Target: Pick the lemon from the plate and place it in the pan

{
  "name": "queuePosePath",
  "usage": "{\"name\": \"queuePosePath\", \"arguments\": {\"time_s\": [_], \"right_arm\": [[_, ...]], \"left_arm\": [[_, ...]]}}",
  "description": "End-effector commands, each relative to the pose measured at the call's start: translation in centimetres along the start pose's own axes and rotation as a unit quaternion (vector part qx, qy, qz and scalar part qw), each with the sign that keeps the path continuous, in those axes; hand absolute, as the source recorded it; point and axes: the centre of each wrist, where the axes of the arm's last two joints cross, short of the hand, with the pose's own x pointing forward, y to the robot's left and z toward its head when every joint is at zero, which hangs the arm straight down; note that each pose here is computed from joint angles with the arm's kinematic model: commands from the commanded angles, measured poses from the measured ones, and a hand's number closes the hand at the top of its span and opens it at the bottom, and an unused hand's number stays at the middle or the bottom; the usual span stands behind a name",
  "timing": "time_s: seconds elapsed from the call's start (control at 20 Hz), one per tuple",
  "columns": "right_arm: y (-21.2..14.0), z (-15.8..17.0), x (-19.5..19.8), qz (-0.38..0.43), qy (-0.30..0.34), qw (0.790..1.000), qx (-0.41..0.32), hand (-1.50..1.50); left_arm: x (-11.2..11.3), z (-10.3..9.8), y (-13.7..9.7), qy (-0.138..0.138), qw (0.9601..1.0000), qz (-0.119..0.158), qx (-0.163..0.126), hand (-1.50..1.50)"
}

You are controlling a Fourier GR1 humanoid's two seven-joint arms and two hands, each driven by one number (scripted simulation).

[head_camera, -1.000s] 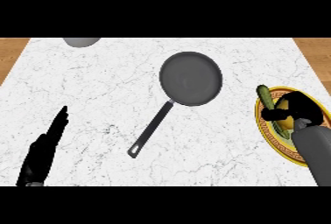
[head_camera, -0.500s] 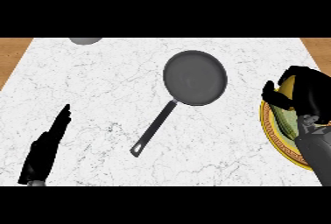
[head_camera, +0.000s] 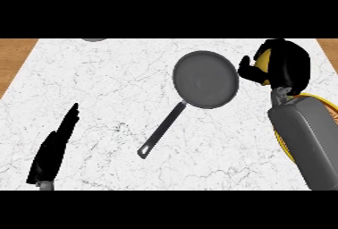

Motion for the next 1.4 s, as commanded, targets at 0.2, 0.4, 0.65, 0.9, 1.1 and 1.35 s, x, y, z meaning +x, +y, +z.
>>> {"name": "queuePosePath", "arguments": {"time_s": [0.2, 0.4, 0.65, 0.9, 1.1, 1.35], "right_arm": [[5.5, -3.0, 3.2, -0.067, 0.015, 0.996, 0.053, 1.5], [7.1, -5.0, 1.7, -0.059, 0.022, 0.994, 0.086, 1.5], [9.2, -5.1, 1.9, -0.013, 0.028, 0.991, 0.133, 1.5], [10.8, -3.8, 3.0, -0.161, 0.113, 0.957, 0.214, 1.5], [11.3, -4.0, 1.5, -0.221, 0.141, 0.938, 0.225, -1.5], [11.8, -3.2, 2.1, -0.303, 0.105, 0.94, 0.121, -1.5]], "left_arm": [[0.2, -1.1, 1.3, -0.009, 0.9999, -0.004, 0.001, 0.0], [0.2, -1.3, -0.2, -0.017, 0.9997, -0.01, -0.014, 0.0], [0.6, -0.7, -1.1, -0.026, 0.9993, -0.01, -0.025, 0.0], [1.3, -0.9, -0.6, -0.025, 0.9992, 0.001, -0.031, 0.0], [1.2, -1.5, 0.2, -0.035, 0.9991, -0.009, -0.021, 0.0], [1.7, -1.6, -0.7, -0.029, 0.9992, -0.007, -0.027, 0.0]]}}
